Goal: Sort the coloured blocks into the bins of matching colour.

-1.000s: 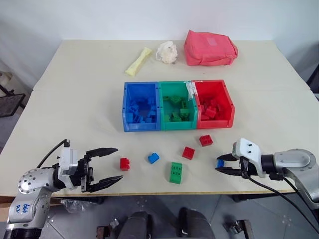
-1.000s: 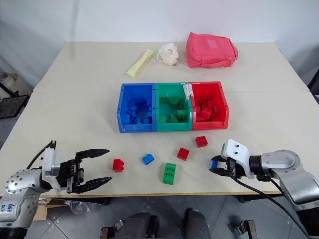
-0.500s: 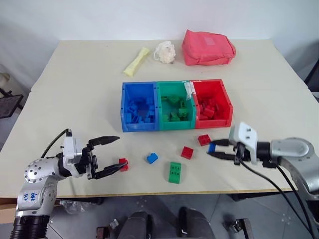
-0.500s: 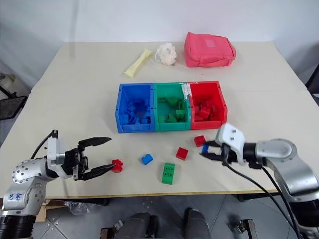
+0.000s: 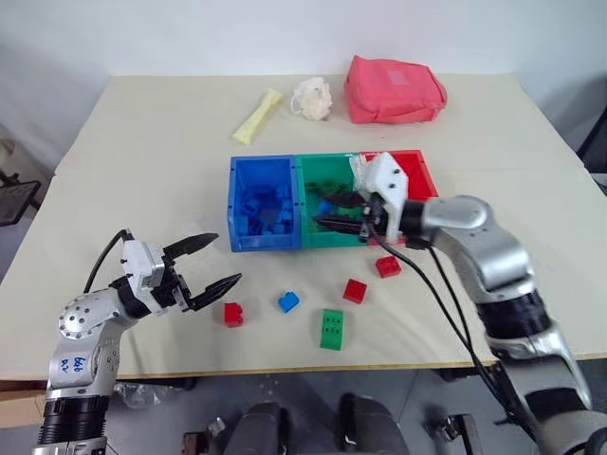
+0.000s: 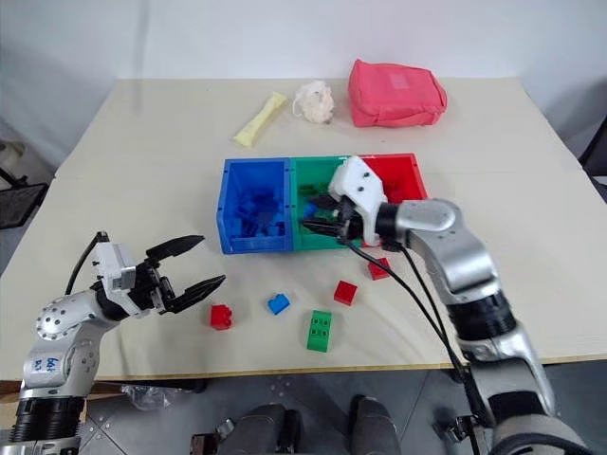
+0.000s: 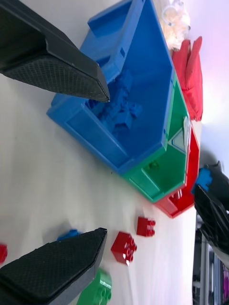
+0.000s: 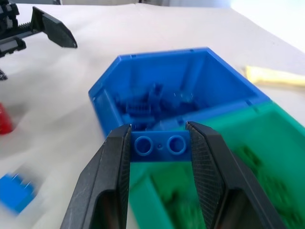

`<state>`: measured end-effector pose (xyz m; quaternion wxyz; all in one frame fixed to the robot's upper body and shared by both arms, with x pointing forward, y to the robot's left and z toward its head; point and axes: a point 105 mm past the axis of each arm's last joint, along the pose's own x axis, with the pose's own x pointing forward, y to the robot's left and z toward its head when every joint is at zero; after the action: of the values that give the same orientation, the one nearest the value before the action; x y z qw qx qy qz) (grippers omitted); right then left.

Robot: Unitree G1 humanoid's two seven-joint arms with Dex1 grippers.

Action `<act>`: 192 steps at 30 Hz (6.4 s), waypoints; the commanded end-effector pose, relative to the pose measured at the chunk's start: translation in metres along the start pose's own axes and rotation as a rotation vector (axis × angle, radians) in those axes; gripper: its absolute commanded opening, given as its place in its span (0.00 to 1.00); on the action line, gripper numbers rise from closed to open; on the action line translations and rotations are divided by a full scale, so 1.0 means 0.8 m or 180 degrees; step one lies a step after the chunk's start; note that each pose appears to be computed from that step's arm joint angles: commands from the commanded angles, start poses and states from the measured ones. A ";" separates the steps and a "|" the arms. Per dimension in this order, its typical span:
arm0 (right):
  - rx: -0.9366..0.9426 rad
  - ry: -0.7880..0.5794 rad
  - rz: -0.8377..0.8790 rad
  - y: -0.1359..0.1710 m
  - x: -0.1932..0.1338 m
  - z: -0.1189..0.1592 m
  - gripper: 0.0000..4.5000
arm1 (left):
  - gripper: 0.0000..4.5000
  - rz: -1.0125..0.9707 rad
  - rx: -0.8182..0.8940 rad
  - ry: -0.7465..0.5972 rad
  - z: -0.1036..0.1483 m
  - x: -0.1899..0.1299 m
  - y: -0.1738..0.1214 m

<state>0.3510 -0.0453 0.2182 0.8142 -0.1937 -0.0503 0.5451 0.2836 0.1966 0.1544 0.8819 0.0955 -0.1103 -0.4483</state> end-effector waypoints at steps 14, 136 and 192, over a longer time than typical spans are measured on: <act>-0.0194 -0.0560 -0.0247 -0.029 0.077 0.038 0.96 | 1.00 0.0097 0.0250 -0.0139 0.019 0.004 0.019; 0.0393 0.1202 -0.0113 0.048 -0.259 -0.079 0.99 | 1.00 -0.1034 -0.0073 0.0187 0.002 -0.006 0.002; 0.0269 0.0749 0.0007 0.040 -0.105 -0.084 0.32 | 1.00 -0.1259 -0.0109 -0.0055 0.018 0.004 -0.068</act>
<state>0.3094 -0.1257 0.1278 0.8047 -0.2244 0.1138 0.5377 0.2387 0.1704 0.1437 0.7816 0.0882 -0.0687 -0.6137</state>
